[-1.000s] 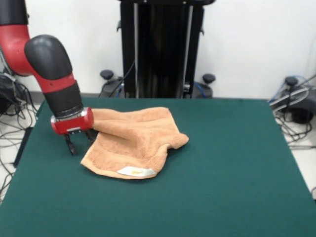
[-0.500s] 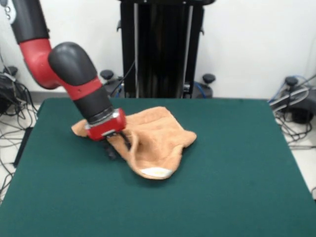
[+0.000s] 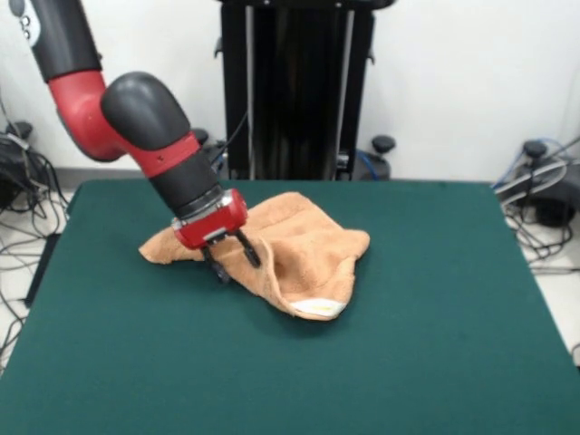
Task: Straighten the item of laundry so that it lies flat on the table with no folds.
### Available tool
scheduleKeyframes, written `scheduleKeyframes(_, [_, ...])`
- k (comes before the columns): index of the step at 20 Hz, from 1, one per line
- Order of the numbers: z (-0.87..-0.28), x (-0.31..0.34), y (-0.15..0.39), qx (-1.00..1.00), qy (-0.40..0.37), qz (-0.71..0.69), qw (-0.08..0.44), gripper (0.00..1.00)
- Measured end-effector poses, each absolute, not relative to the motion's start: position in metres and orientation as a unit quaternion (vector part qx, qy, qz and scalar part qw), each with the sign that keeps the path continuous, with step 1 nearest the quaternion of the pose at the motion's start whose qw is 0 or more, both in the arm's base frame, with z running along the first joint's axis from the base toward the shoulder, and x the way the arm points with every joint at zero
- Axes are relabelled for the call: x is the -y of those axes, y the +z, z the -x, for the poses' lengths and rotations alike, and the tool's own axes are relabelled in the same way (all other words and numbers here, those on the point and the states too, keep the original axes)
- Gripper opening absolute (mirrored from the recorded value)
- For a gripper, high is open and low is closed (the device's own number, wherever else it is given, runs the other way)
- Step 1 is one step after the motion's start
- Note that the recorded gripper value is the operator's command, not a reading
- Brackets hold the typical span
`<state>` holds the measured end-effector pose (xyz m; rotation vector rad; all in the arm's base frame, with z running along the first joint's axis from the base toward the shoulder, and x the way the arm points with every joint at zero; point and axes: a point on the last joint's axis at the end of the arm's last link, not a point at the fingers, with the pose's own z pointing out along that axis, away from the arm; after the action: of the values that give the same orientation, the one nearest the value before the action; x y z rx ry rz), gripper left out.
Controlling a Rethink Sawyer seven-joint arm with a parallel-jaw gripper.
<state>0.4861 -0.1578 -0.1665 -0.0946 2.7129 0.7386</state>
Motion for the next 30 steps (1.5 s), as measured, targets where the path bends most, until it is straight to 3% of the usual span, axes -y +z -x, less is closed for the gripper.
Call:
scheduleKeyframes(17, [-0.449,0.232,-0.146,-0.959,0.263,0.045,0.099,1.00])
scheduleKeyframes(30, [-0.458,0.246,-0.163,-0.960,0.247,0.060,0.116,1.00])
